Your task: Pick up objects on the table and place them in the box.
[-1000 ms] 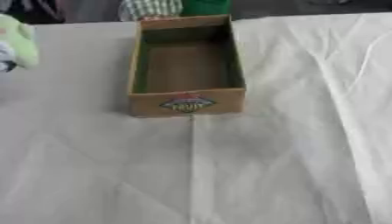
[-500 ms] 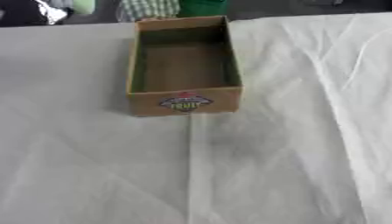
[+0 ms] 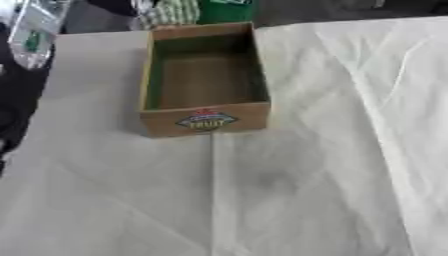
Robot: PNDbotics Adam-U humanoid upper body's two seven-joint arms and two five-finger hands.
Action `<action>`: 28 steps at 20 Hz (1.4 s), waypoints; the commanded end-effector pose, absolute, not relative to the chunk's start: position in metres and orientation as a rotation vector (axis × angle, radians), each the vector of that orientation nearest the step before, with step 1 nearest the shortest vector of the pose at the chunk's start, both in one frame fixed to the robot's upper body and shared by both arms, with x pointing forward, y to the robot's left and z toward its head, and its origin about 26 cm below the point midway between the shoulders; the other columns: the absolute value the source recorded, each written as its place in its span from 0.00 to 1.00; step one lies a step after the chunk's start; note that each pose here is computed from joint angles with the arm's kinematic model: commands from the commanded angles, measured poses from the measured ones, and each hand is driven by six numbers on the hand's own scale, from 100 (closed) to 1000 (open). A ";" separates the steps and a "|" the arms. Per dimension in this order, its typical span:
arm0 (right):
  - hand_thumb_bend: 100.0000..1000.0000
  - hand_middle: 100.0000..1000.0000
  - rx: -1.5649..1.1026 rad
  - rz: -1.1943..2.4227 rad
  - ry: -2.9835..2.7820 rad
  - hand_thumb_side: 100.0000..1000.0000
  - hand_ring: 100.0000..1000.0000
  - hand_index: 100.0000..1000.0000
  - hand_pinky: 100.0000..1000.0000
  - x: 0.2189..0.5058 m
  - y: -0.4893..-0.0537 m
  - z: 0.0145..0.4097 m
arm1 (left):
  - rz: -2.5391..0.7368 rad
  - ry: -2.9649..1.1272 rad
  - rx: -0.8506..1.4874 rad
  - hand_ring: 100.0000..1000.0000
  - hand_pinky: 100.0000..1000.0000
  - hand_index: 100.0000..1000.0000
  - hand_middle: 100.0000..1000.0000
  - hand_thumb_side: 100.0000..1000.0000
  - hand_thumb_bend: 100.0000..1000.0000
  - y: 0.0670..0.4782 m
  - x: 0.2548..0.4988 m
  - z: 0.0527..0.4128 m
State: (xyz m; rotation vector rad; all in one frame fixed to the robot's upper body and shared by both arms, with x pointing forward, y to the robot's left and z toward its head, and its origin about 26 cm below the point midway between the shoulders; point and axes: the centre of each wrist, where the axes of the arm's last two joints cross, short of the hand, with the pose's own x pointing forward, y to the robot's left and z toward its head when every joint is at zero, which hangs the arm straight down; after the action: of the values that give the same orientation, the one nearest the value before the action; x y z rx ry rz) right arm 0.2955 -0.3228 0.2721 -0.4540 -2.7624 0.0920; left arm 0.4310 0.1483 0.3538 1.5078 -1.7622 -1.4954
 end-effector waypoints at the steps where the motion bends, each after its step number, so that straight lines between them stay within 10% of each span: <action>1: 0.00 0.72 -0.420 0.105 -2.803 0.53 0.70 0.87 0.82 0.294 -0.319 0.283 | -1.467 -1.765 1.590 0.53 0.43 0.73 0.46 0.21 0.00 0.131 0.435 0.355; 17: 0.00 0.72 -0.365 0.093 -2.813 0.53 0.71 0.87 0.83 0.296 -0.313 0.285 | -1.688 -1.374 1.478 0.59 0.47 0.72 0.54 0.36 0.00 0.108 0.471 0.279; 22: 0.00 0.72 -0.371 0.094 -2.807 0.53 0.71 0.87 0.83 0.296 -0.313 0.284 | -1.733 -1.216 1.403 0.68 0.53 0.78 0.62 0.73 0.03 0.110 0.473 0.276; 28: 0.00 0.72 -0.378 0.087 -2.804 0.53 0.71 0.87 0.83 0.295 -0.314 0.283 | -1.770 -1.159 1.374 0.85 0.69 0.93 0.80 0.93 0.92 0.113 0.473 0.277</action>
State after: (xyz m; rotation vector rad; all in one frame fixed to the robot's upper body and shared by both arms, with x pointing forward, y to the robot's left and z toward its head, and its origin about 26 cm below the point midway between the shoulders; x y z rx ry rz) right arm 0.2990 -0.3128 0.2756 -0.3653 -2.7812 0.0738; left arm 0.4746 0.1105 0.2630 1.3444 -1.1522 -1.7834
